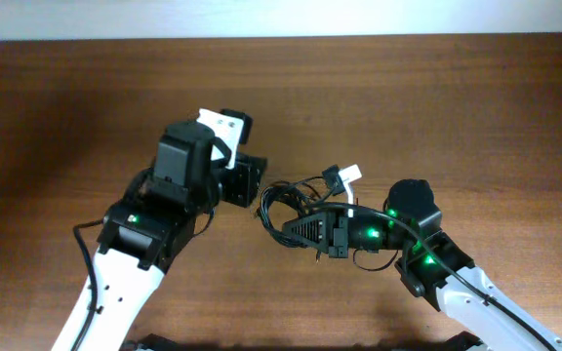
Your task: Untangle cables
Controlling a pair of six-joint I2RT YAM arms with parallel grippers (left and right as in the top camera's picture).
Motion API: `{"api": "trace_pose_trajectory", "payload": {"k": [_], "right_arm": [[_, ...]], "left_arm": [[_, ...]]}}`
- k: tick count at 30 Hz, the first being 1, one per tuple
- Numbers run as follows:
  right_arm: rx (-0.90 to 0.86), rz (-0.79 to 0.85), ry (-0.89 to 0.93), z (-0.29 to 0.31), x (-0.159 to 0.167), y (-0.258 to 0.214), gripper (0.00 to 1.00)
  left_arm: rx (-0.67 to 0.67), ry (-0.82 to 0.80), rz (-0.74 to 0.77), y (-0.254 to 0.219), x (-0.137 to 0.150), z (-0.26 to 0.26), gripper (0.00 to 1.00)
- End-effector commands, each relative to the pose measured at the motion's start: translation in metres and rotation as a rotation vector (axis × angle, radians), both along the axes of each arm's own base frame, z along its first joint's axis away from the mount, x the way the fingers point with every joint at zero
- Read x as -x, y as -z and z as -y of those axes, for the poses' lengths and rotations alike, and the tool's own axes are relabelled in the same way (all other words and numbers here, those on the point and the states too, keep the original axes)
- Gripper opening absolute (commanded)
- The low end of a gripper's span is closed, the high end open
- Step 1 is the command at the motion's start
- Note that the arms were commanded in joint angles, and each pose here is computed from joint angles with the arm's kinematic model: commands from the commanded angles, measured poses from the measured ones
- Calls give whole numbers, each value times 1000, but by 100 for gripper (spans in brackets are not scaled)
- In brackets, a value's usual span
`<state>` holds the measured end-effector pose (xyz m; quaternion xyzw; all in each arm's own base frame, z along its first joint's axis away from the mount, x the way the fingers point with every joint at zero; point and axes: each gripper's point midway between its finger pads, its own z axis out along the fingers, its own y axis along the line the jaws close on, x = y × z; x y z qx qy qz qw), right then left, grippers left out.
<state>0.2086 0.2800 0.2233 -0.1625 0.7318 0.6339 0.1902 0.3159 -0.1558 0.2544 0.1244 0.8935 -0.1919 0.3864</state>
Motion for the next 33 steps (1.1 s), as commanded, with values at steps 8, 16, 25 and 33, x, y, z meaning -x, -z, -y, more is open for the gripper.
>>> {"api": "trace_pose_trajectory", "payload": {"k": [8,16,25,33], "right_arm": [[89,-209,93,4,-7,30,5],[25,-258,-79,0,21,13,5],[11,-132,-115,-1,23,9,5],[222,-137,136,14,-10,62,27]], "left_arm": [[-83,559,104,-1,55,45,59],[-132,603,21,27,58,51,48],[-136,634,14,33,59,62,0],[23,306,122,-28,28,13,0]]}}
